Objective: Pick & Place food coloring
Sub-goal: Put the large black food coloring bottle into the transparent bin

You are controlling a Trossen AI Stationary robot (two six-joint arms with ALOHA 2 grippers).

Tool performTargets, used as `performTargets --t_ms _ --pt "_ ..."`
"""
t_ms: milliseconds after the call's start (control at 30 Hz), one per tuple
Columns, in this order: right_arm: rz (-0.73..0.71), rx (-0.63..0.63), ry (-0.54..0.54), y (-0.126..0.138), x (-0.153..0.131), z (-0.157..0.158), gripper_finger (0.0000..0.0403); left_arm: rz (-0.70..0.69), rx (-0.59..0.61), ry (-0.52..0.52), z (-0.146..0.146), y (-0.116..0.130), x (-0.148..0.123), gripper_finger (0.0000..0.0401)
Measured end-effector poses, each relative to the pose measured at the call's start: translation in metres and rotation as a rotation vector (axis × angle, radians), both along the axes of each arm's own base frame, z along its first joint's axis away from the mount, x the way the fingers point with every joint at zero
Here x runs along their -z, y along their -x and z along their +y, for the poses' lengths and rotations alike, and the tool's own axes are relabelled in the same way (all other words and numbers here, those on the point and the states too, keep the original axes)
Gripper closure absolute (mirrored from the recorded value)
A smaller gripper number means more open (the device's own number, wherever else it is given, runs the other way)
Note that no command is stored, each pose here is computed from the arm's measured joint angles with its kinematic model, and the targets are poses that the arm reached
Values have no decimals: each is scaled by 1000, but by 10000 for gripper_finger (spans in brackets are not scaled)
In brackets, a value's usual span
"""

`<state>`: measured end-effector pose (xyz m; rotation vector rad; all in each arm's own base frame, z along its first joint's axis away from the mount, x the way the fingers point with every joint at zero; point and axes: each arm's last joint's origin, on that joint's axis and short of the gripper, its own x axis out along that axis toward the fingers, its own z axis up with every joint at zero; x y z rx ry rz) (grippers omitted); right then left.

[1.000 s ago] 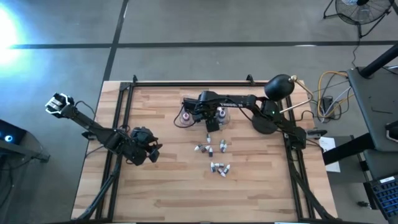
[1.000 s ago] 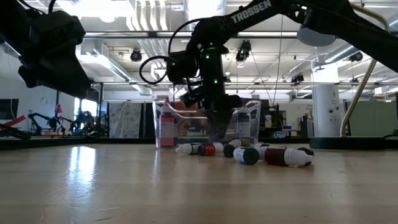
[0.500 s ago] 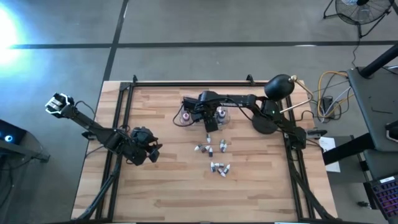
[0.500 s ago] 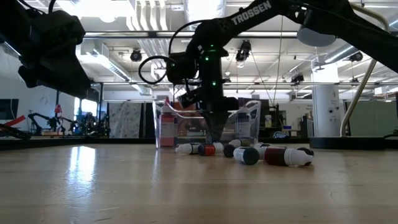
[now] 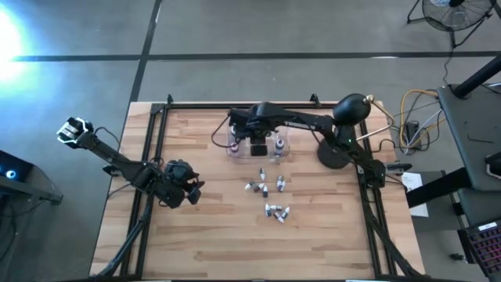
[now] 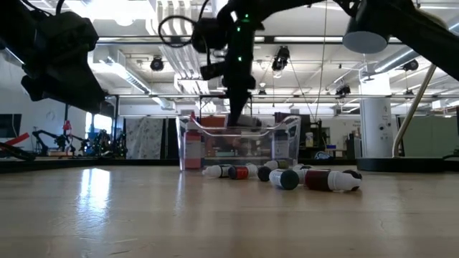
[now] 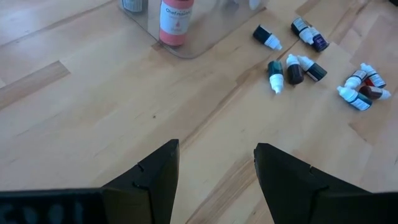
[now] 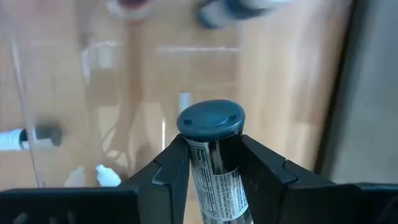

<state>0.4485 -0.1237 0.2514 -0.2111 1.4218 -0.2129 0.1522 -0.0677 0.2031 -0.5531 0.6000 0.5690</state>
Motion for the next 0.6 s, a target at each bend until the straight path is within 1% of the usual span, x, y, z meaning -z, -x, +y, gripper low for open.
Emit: performTargets --t_ms 67,167,200,267,333,400,433,500,600 --pt "-66 87 2 4 -22 1 291 -6 -1 2 0 0 0 218" --pt "-224 311 -35 16 -61 4 291 -7 -1 2 0 0 0 218" --pt "-265 392 -83 22 -71 6 291 -7 -1 2 0 0 0 218" --pt "-309 538 -234 33 -85 11 291 -8 -1 2 0 -1 -1 218" --pt "-277 637 -393 41 -92 20 291 -8 -2 2 0 -1 -1 218" --pt "-194 660 -503 49 -95 36 291 -8 -1 1 0 -1 -1 218" --pt "-151 656 -537 51 -95 45 291 -8 2 -1 0 -1 -1 218" --pt "-126 626 -605 49 -94 63 291 -10 19 -13 -1 -1 -1 218" --pt "-26 642 -714 50 -85 87 291 -31 43 -21 -2 -4 -4 218"
